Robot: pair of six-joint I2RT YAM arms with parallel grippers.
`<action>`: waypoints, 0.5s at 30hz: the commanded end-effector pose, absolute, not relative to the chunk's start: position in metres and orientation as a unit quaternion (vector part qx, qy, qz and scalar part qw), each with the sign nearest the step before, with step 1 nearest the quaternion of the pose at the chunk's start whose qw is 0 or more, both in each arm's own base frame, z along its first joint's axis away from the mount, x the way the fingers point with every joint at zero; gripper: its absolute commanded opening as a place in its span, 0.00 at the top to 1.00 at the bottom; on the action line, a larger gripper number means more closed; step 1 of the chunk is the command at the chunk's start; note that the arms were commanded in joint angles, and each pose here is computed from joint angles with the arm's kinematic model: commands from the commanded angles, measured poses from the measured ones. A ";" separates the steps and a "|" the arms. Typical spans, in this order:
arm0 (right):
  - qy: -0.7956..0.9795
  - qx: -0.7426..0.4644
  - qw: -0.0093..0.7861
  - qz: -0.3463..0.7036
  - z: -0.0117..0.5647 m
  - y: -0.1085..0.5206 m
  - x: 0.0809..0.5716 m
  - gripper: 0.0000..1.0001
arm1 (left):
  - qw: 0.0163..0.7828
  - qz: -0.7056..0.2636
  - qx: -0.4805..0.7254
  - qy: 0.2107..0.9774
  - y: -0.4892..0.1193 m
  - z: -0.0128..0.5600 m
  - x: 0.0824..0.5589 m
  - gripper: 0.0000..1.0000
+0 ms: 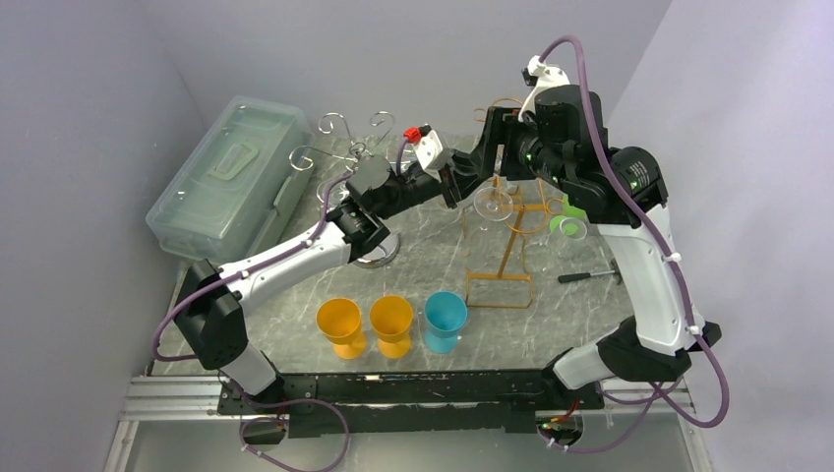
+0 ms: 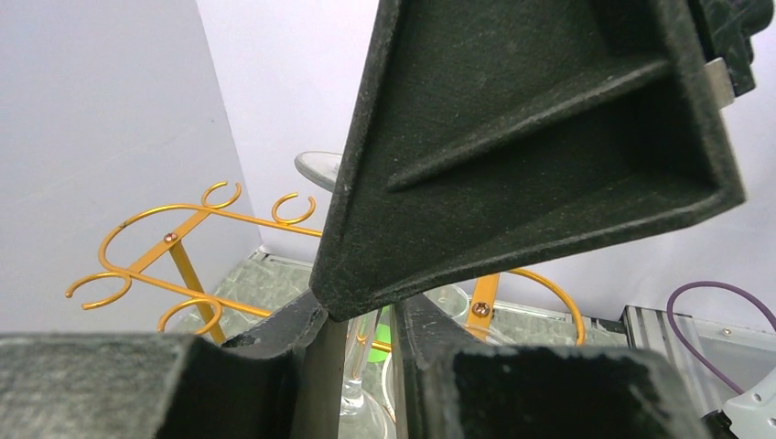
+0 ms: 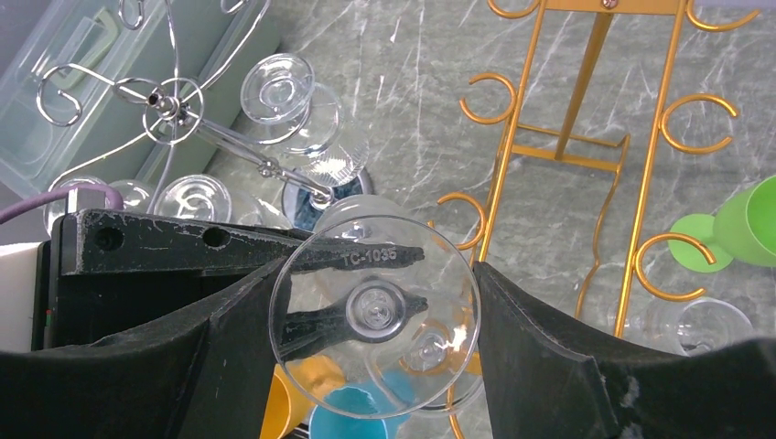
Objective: Take the wine glass off the wine glass rack
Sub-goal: Pick up the wine glass from the wine rack.
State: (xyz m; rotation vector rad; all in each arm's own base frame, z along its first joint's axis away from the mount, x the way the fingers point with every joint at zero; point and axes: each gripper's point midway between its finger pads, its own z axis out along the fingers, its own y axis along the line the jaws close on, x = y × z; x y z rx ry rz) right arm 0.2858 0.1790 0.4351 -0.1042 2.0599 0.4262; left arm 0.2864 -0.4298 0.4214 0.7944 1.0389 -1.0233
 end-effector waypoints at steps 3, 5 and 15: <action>0.808 -0.027 0.541 0.230 0.472 0.187 0.284 0.61 | 0.702 -0.454 0.336 0.434 -0.428 0.453 0.285 1.00; 0.804 -0.027 0.545 0.235 0.474 0.187 0.283 0.59 | 0.704 -0.454 0.334 0.432 -0.427 0.455 0.284 1.00; 0.762 -0.022 0.584 0.279 0.497 0.189 0.276 0.38 | 0.716 -0.455 0.318 0.423 -0.420 0.471 0.279 1.00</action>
